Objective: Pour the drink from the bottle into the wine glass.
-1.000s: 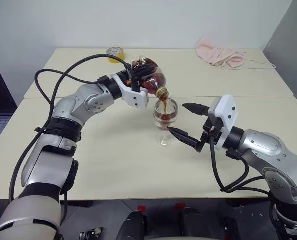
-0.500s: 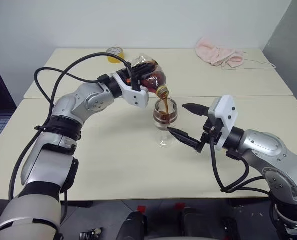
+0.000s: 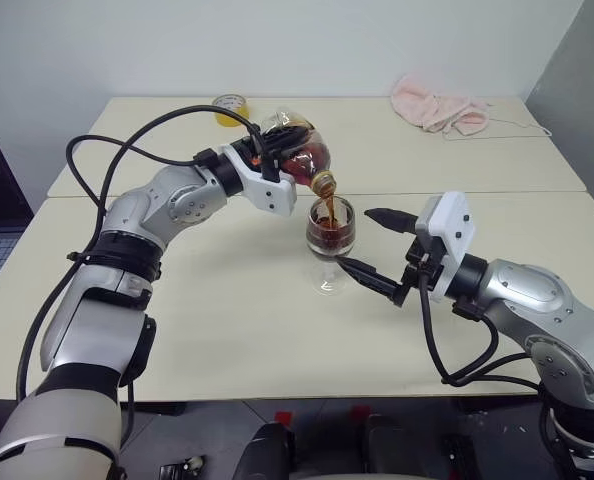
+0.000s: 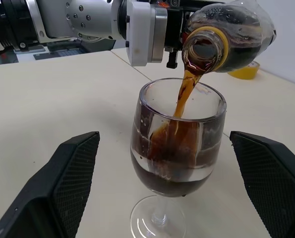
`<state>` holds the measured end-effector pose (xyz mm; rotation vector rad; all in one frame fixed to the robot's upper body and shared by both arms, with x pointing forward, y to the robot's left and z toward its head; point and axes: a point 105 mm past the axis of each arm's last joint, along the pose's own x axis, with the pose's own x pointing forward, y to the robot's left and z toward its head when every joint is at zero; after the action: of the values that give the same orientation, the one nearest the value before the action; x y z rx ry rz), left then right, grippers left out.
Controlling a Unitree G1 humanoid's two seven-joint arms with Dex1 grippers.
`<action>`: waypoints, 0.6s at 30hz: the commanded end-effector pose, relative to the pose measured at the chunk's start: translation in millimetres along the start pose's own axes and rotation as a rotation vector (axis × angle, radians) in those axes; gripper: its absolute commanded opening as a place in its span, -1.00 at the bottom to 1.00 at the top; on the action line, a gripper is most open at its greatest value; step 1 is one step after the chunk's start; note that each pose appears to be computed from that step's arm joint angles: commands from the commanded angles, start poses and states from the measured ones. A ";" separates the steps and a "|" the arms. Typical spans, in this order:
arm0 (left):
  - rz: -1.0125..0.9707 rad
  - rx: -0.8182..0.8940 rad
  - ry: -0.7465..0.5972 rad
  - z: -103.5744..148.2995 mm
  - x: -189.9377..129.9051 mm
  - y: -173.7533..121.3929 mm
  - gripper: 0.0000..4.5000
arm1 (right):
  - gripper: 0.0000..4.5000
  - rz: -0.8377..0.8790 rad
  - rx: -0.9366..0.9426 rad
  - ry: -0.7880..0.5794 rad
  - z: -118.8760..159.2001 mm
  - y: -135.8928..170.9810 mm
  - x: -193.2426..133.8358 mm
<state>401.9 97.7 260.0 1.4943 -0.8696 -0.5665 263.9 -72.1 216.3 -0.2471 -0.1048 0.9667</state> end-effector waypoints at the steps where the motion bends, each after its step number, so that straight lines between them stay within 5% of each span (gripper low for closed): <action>1: 0.059 0.035 -0.007 -1.0 0.9 21.8 -0.66 | 1.00 0.013 -0.040 -0.038 12.4 4.5 -2.7; 18: 0.058 0.035 -0.006 -0.7 0.9 21.9 -0.66 | 1.00 0.016 -0.032 -0.032 10.0 5.8 -4.0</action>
<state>402.2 98.3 259.9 1.4949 -0.8666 -0.5653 263.3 -72.4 214.7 -0.2460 -0.0967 0.9680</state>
